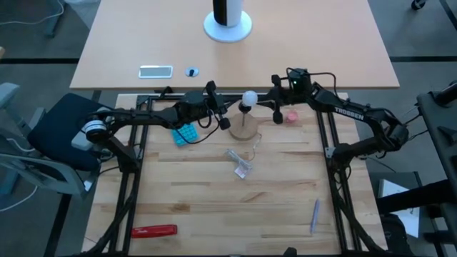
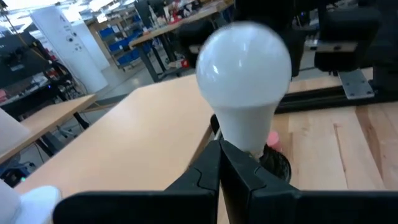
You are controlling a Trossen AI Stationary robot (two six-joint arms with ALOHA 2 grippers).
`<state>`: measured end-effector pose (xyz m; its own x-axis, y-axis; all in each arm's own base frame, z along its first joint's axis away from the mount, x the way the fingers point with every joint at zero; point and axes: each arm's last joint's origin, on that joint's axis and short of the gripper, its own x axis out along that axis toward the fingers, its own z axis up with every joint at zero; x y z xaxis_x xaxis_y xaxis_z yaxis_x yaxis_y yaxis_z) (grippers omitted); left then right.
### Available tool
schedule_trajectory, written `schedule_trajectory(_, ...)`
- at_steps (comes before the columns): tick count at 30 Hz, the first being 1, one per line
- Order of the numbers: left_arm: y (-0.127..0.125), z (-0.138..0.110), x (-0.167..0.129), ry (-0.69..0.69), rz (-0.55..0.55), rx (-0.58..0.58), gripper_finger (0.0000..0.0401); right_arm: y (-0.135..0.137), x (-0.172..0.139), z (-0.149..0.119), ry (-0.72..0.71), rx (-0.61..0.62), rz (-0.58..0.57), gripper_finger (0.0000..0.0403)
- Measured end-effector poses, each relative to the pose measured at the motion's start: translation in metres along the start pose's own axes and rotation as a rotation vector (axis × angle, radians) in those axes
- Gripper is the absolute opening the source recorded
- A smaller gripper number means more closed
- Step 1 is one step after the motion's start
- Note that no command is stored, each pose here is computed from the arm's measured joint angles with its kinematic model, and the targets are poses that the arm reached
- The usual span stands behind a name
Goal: Screw lightbulb
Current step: Remove the light bulb from the desk lamp
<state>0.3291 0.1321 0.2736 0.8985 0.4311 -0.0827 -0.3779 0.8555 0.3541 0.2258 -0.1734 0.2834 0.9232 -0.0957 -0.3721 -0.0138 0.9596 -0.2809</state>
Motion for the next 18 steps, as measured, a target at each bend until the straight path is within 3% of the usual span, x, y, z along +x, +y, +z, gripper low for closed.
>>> schedule_trajectory(5,-0.003,-0.008,0.005,0.024,-0.01,-0.009,0.0,-0.004,0.018,-0.005,-0.029,0.034,-0.001,0.0104)
schedule_trajectory(11,-0.004,-0.01,0.006,0.03,-0.013,-0.002,0.0,-0.006,0.018,-0.003,-0.049,0.021,-0.013,0.0171)
schedule_trajectory(18,-0.004,-0.007,0.006,-0.005,-0.035,0.005,0.0,-0.002,0.024,0.006,-0.14,-0.003,0.023,0.0207)
